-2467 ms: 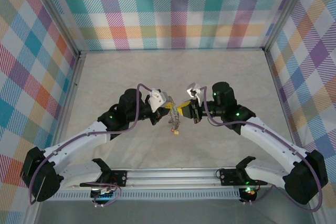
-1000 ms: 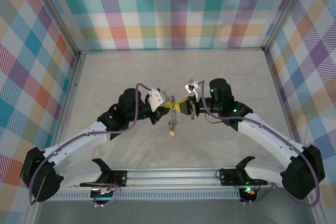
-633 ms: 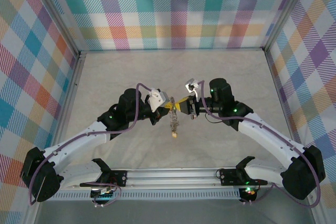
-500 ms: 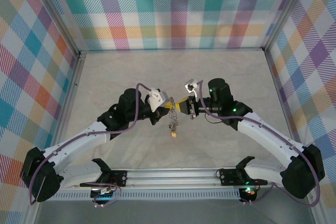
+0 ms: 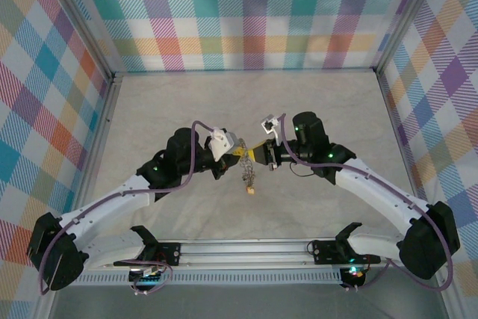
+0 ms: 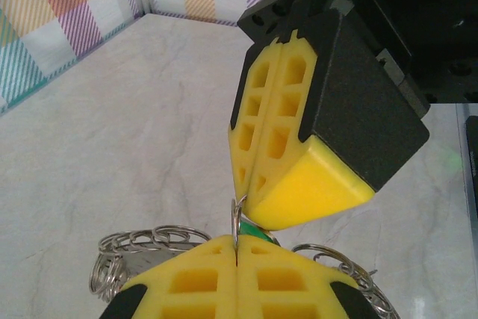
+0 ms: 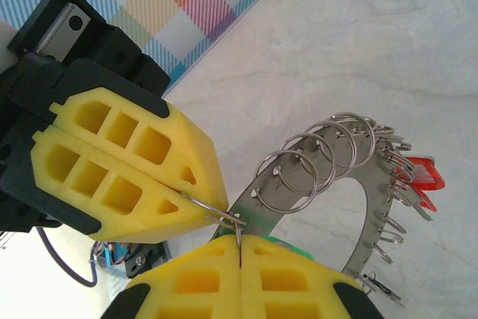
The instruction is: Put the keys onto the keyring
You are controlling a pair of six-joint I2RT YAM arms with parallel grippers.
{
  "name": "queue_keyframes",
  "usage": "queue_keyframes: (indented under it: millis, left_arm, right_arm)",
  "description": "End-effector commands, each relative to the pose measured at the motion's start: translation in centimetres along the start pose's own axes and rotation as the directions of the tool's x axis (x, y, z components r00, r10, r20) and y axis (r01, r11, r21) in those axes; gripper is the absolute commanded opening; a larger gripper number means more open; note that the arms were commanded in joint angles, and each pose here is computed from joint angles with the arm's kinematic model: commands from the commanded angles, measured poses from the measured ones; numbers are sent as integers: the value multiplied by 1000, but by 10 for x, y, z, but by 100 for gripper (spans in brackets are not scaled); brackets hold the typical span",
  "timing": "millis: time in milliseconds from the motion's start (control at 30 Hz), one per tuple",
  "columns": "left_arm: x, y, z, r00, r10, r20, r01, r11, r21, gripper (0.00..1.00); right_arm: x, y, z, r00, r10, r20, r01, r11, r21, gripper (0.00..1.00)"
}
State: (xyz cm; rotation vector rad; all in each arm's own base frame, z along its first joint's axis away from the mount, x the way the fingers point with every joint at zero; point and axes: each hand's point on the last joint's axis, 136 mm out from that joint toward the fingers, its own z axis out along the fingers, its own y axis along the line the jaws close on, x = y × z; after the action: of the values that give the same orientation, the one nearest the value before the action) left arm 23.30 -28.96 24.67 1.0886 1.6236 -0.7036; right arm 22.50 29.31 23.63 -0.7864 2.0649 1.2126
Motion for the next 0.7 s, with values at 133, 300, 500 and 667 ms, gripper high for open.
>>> queue_keyframes:
  millis: [133, 300, 500, 667]
  left_arm:
    - [-38, -5, -19, 980, 98, 175, -97, 995, -12, 0]
    - [-39, -8, -22, 975, 118, 189, -119, 993, -5, 0]
    - [-42, -17, -25, 970, 126, 207, -137, 990, 36, 0]
    - [-44, -25, -27, 966, 133, 223, -153, 985, 76, 0]
  right_arm:
    - [-2, 2, -7, 1000, -12, 0, 12, 1000, 11, 18]
    - [-6, 8, -14, 996, -87, 2, 87, 996, 9, 22]
    - [-14, 27, -28, 951, -305, 48, 306, 952, -18, 27]
    - [-18, 42, -44, 854, -511, 97, 514, 858, -3, 27]
